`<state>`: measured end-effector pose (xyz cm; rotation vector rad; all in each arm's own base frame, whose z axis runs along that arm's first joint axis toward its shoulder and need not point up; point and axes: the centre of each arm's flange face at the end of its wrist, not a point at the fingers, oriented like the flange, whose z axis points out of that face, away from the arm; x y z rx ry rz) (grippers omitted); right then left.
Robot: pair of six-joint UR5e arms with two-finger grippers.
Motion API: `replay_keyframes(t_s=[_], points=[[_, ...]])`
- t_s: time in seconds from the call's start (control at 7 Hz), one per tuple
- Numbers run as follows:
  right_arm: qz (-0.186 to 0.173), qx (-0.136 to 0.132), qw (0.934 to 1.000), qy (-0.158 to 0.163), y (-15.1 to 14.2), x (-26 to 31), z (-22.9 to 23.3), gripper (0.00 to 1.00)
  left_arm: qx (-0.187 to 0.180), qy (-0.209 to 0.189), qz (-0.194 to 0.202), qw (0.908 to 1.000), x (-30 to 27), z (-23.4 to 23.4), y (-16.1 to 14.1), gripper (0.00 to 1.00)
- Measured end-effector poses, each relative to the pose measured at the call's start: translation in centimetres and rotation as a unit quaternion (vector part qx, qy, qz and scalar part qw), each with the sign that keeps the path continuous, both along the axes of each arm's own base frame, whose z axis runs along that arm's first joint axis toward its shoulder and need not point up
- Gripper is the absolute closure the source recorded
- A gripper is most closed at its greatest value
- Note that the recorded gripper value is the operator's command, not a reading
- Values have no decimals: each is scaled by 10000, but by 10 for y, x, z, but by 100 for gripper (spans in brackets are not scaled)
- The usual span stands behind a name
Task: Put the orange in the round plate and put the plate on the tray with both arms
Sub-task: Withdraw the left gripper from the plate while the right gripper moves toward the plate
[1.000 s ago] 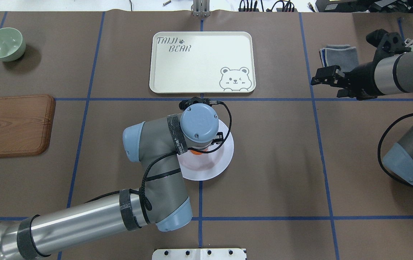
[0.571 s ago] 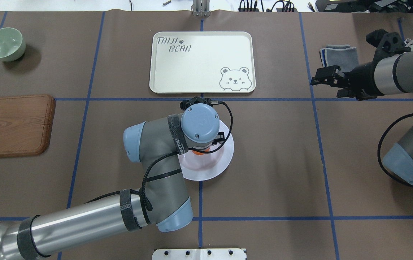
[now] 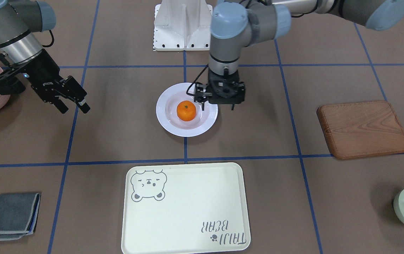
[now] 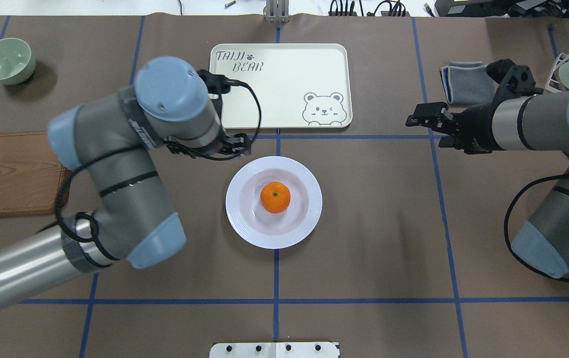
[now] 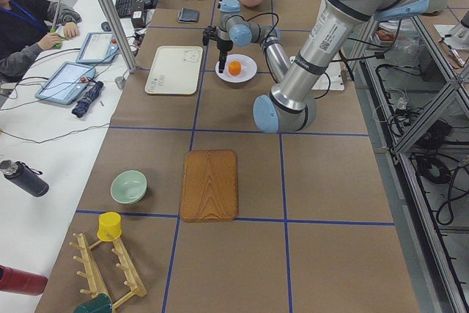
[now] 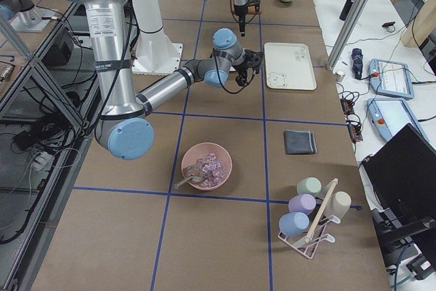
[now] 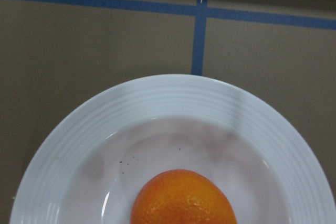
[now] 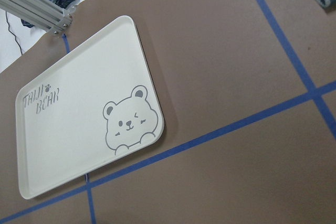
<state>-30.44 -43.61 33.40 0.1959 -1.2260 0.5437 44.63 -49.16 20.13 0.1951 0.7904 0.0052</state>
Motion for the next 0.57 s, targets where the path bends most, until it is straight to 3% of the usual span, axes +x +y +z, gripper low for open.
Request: replay_keyframes(t_s=[0.29,0.57], points=[[470,-349,9971,-494,34,-47,-8,0,327,-327,469,9978,-105,68,-54,2],[876,-649,9900,-892,81,-93,-23,0,602,-616,1016,9911,-217,153,-85,2]])
